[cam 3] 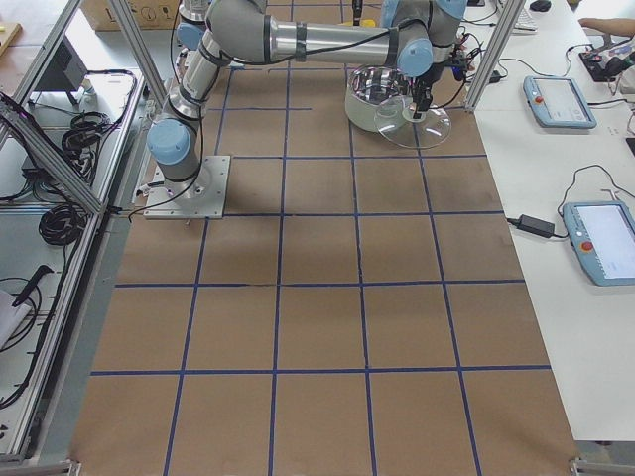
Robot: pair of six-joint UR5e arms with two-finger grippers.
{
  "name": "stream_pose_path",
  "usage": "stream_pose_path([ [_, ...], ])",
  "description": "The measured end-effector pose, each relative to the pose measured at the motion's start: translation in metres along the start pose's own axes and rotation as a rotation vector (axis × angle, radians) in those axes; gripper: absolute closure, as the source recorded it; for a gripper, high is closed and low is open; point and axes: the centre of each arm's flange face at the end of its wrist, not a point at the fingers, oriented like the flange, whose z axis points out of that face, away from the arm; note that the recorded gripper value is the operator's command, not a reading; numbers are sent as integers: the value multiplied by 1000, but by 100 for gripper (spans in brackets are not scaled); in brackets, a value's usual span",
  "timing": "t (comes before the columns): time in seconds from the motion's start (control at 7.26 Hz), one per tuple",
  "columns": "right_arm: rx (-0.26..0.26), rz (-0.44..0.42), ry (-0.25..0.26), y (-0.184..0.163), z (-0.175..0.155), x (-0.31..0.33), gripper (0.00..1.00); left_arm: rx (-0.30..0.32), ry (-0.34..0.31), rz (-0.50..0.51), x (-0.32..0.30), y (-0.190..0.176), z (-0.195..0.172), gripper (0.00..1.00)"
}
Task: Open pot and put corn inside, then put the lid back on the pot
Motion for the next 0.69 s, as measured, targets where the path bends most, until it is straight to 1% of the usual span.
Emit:
stream_pose_path([
  [0.14, -8, -7, 1, -4, 6, 12, 79, 31, 23, -20, 29, -10, 10, 97],
  [0.28, -12, -9, 1, -6, 10, 16, 79, 47, 40, -32, 51, -22, 11, 97],
  [0.55, -15, -12, 6, -7, 13, 18, 79, 43, 50, -56, 84, -51, 12, 97],
  [0.69, -10, -16, 19, -8, 13, 18, 79, 33, 48, -73, 96, -68, 21, 97],
])
